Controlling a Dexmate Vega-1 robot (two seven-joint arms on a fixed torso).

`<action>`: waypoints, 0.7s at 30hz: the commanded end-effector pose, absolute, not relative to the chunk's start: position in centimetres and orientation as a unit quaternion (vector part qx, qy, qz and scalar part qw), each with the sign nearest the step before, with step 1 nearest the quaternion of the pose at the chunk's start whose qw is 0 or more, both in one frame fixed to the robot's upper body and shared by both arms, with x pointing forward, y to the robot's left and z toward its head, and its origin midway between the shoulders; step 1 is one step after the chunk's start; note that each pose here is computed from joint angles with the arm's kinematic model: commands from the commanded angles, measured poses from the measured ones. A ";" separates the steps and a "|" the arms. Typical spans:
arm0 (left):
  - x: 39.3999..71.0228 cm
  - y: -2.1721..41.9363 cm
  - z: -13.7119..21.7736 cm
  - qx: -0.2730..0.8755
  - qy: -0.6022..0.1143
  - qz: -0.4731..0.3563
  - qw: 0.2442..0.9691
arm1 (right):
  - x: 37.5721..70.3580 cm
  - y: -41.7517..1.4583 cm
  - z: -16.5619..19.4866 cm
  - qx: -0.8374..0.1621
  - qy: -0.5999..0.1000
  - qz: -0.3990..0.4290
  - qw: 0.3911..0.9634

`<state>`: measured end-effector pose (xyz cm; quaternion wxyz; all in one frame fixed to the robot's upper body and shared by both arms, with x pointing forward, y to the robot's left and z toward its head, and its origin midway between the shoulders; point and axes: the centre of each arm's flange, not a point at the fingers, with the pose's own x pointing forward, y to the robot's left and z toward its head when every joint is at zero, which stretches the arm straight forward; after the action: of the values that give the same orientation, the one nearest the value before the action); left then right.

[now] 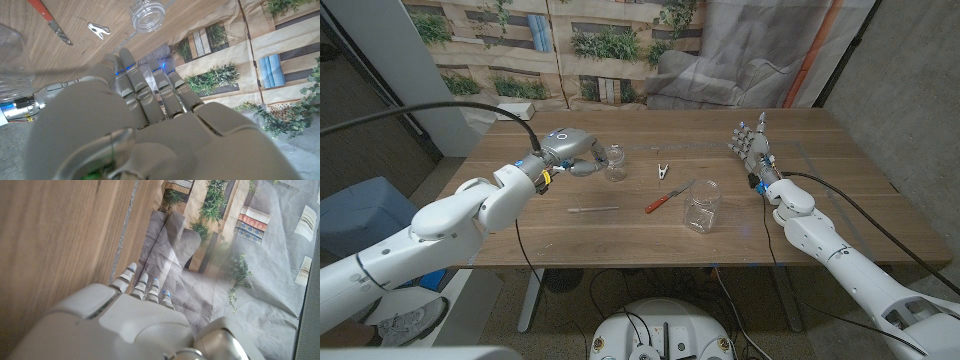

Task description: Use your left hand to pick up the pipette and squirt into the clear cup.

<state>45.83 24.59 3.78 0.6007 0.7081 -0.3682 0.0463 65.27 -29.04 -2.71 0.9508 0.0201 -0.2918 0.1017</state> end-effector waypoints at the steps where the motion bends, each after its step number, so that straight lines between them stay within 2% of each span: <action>1: 45.5 26.5 3.5 0.683 -0.376 0.078 0.621 | 65.3 -29.1 -2.7 0.020 -0.292 0.101 0.951; 21: 48.7 31.5 1.0 0.597 -0.377 0.130 0.696 | 65.2 -29.1 -2.7 0.020 -0.292 0.101 0.951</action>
<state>47.16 29.05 2.49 0.6581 0.6412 -0.3809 0.1038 65.26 -29.05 -2.70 0.9508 0.0203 -0.2921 0.1016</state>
